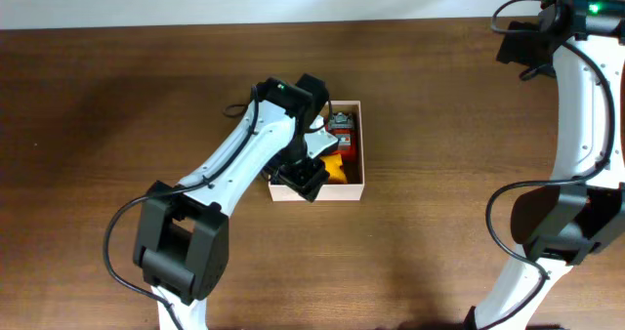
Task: Pack container
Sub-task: 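Lower the ball into the box's front-left corner, then press the ball down beside the orange toy and open the left gripper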
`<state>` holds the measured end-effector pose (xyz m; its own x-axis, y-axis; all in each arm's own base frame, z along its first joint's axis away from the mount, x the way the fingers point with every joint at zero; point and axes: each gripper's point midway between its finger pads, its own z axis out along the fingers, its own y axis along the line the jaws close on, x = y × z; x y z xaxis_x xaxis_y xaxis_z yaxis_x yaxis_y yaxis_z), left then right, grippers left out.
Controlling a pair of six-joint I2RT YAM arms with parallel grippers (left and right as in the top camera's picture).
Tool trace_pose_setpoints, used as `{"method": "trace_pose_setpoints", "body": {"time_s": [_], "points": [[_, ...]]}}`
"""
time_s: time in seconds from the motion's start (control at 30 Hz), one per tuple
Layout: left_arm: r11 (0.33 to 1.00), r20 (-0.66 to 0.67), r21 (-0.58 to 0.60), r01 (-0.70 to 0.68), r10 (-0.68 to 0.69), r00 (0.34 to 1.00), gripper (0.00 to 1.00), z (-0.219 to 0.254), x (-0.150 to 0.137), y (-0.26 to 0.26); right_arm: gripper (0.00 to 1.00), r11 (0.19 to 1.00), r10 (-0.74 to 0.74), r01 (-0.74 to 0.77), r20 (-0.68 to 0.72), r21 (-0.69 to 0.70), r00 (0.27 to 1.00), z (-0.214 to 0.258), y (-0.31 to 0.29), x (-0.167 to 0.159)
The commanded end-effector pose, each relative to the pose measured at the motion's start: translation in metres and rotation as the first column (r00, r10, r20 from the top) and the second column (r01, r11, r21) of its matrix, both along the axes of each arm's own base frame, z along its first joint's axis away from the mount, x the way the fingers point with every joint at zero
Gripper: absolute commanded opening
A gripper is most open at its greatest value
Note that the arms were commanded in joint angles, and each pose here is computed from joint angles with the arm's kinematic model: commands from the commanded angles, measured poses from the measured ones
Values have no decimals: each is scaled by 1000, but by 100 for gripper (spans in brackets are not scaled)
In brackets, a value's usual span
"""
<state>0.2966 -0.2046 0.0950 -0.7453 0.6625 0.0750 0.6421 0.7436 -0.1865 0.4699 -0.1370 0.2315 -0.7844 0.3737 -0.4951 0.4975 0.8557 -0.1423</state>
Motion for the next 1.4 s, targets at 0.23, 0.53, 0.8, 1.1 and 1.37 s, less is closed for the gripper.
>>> {"method": "trace_pose_setpoints", "body": {"time_s": [0.23,0.53,0.8,1.1,1.37], "points": [[998,121,-68,13,-5,993,74,43,27,-15,99,1000,-9,9,8,0,1000,2,-1,-1],[999,148,-45,14,-7,989,74,44,33,-12,99,1000,-9,9,8,0,1000,2,-1,-1],[999,153,-46,13,-6,988,74,42,35,-13,99,1000,-9,9,8,0,1000,2,-1,-1],[1000,95,7,12,-13,995,73,21,28,-5,99,1000,-9,9,8,0,1000,2,-1,-1],[999,44,53,12,-14,999,74,-2,16,6,99,1000,-9,9,8,0,1000,2,-1,-1]]}}
